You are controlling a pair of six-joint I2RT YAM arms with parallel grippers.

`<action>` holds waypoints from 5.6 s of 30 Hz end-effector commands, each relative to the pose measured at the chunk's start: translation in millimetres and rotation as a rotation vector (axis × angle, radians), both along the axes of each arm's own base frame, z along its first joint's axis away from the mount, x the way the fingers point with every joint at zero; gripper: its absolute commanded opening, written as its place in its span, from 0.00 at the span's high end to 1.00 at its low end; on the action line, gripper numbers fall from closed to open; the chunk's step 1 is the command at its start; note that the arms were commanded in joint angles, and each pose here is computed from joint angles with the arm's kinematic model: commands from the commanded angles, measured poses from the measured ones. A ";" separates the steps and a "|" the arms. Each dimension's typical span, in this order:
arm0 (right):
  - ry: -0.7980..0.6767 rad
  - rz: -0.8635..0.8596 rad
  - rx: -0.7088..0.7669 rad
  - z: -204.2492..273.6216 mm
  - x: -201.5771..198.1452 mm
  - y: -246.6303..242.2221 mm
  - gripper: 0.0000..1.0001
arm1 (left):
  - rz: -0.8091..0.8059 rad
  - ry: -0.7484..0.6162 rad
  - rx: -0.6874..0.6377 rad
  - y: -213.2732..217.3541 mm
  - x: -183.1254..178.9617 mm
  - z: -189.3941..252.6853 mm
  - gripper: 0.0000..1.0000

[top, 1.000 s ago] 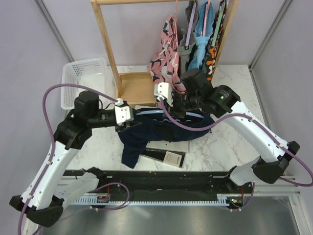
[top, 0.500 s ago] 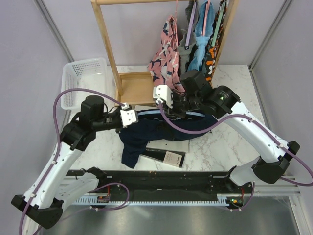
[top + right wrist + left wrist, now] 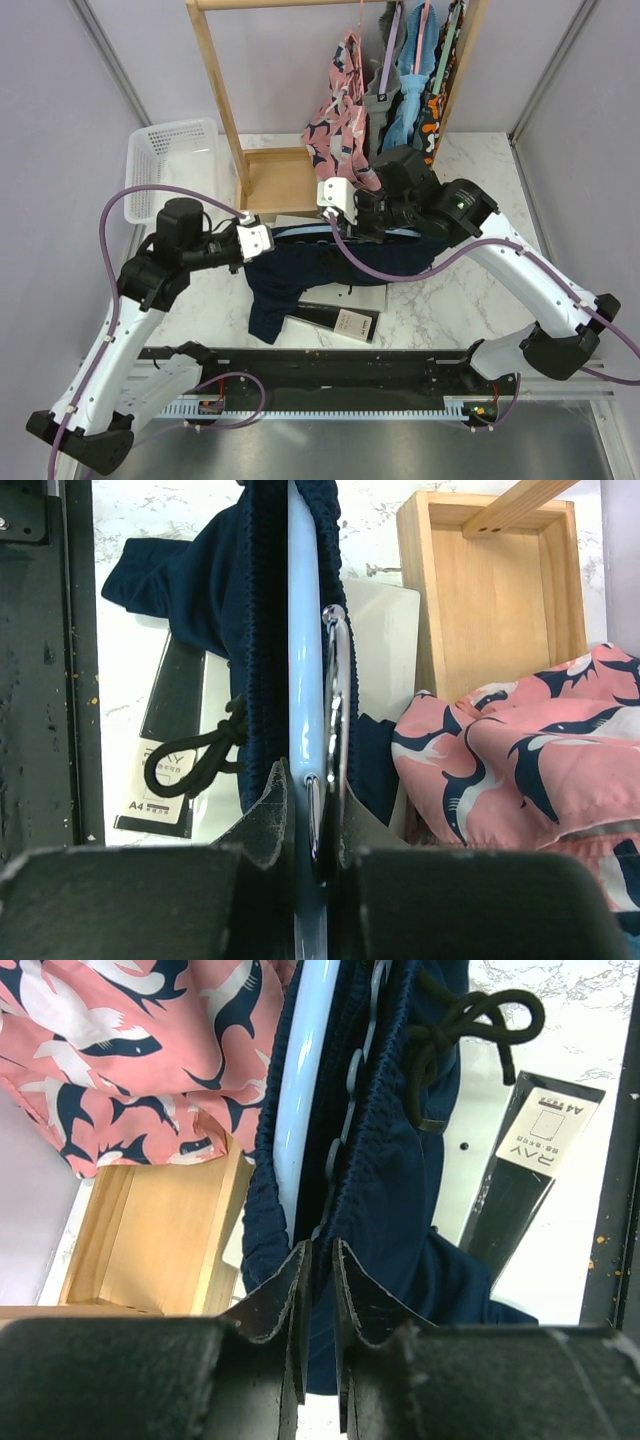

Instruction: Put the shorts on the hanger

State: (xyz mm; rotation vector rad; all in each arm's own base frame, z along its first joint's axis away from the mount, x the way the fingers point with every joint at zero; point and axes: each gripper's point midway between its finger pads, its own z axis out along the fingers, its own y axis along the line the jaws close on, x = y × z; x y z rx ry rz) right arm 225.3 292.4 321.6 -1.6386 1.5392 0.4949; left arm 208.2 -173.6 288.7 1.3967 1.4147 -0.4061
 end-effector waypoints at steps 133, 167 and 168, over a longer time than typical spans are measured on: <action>0.919 -0.533 1.501 271.2 204.6 40.6 1.00 | 0.278 -0.652 -0.531 29.7 -4.6 197.5 0.01; 0.910 -0.681 1.659 240.7 245.9 56.6 1.00 | 0.282 -0.632 -0.494 29.0 -1.4 172.9 0.01; 0.911 -0.682 1.652 238.6 245.5 58.0 0.98 | 0.292 -0.619 -0.491 29.4 0.7 170.9 0.01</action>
